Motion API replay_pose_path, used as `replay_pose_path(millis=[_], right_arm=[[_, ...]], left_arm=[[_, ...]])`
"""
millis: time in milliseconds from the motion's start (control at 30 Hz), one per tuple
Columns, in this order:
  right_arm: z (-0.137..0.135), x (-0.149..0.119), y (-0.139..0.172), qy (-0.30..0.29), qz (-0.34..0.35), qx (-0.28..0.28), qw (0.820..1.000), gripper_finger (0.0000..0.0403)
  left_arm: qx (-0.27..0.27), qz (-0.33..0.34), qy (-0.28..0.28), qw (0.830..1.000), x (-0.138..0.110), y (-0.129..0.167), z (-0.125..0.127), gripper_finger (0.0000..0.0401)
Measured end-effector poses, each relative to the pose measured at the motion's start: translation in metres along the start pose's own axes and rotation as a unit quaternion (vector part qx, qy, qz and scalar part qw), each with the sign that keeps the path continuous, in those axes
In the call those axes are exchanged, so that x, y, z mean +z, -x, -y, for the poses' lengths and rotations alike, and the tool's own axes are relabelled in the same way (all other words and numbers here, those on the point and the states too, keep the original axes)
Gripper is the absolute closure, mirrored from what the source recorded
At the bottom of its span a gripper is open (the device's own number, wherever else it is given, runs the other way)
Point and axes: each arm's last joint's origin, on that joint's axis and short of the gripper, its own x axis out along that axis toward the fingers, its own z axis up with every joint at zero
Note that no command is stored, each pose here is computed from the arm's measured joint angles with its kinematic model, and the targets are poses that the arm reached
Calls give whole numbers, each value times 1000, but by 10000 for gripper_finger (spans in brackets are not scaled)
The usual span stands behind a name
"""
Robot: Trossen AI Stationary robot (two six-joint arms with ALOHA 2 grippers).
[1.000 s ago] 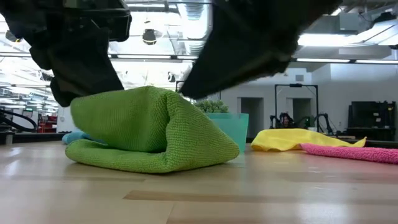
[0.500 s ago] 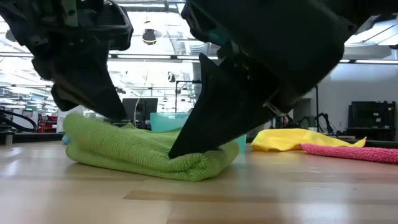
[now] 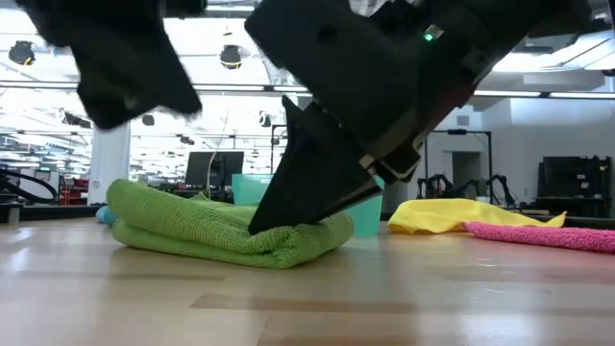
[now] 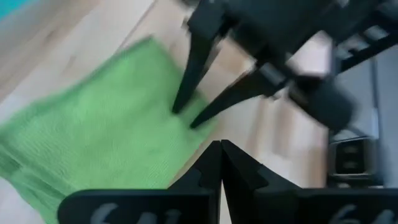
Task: Fold microfiber towels
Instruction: Fold the green micro fiber cloth
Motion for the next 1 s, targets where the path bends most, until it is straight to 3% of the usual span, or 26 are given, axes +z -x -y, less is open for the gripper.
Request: replay_pose_path(millis=[500,800,1000], right_arm=[[-7,7,15,-34,28,3,999,290],[-6,-13,-2,-34,1,-25,999,290],[-6,-8,6,-33,1,-19,999,290]], left_arm=[[115,-58,-12,992,-24,-44,-31,401],[114,-56,-2,992,-20,-47,-33,401],[108,-57,7,993,-16,-43,-31,401]])
